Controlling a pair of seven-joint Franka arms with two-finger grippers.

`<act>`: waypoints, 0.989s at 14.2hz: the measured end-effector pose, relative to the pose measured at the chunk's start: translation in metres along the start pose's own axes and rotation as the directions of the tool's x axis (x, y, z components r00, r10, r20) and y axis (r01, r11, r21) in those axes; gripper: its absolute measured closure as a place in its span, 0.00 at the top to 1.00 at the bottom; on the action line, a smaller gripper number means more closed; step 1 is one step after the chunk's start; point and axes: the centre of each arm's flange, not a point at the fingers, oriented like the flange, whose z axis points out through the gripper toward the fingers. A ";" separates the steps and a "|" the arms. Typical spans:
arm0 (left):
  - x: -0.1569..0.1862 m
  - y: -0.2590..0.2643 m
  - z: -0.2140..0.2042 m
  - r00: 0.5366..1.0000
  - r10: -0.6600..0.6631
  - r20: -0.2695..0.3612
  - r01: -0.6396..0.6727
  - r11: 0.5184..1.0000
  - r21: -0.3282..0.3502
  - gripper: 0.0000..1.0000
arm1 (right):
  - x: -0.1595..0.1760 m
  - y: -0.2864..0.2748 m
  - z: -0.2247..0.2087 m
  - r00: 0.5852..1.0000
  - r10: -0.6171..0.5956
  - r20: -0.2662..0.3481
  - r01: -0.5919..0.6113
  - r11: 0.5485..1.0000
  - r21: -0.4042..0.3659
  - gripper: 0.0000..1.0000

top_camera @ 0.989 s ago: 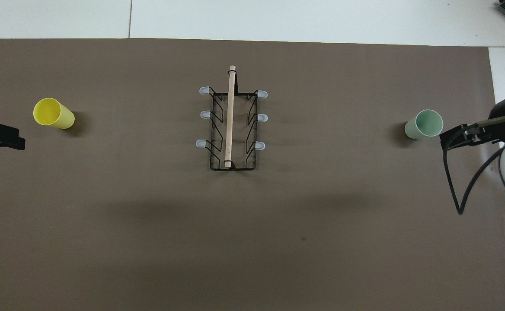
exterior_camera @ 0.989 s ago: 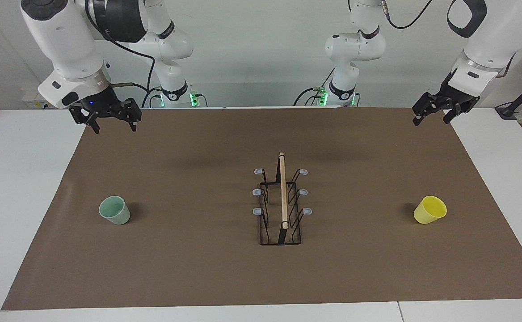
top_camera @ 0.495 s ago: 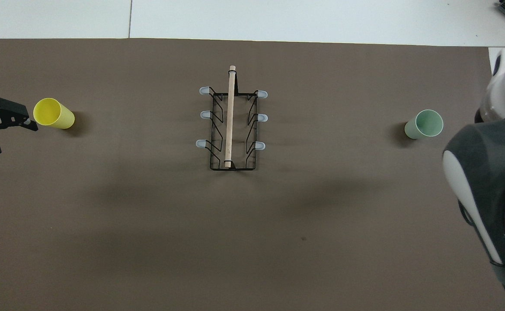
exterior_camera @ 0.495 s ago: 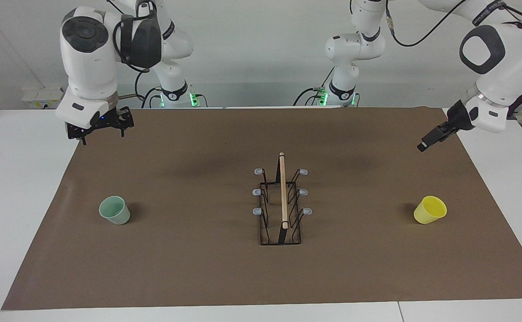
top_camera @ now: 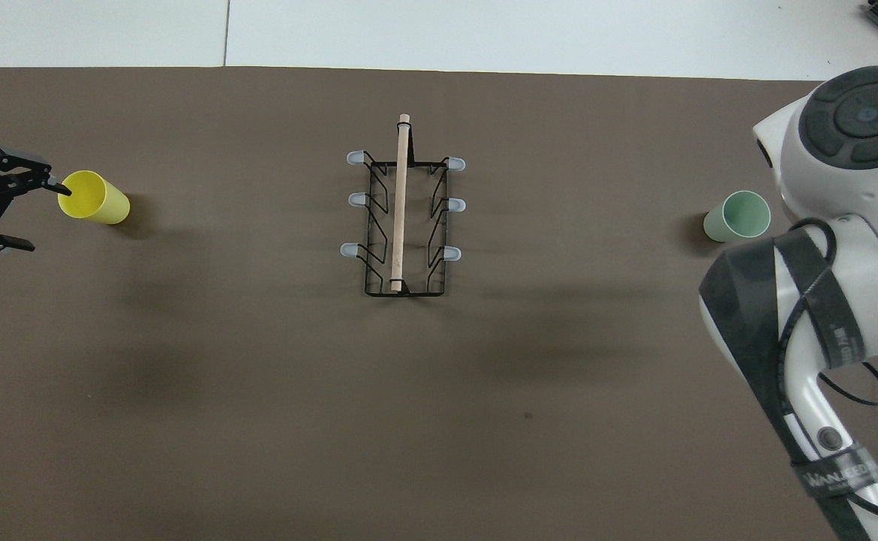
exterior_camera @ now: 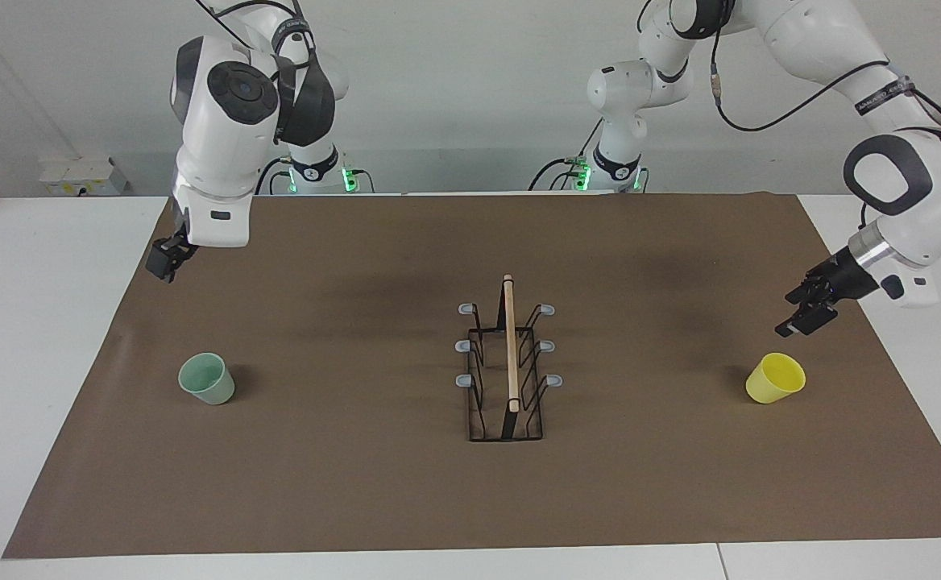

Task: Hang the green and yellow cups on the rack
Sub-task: 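Reach the left gripper to the yellow cup while the right gripper reaches the green cup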

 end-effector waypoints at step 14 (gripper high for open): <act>0.116 -0.051 0.071 0.775 -0.594 0.215 0.627 0.762 -0.158 1.00 | 0.151 -0.024 0.132 0.886 -0.376 0.270 0.424 0.893 -0.148 1.00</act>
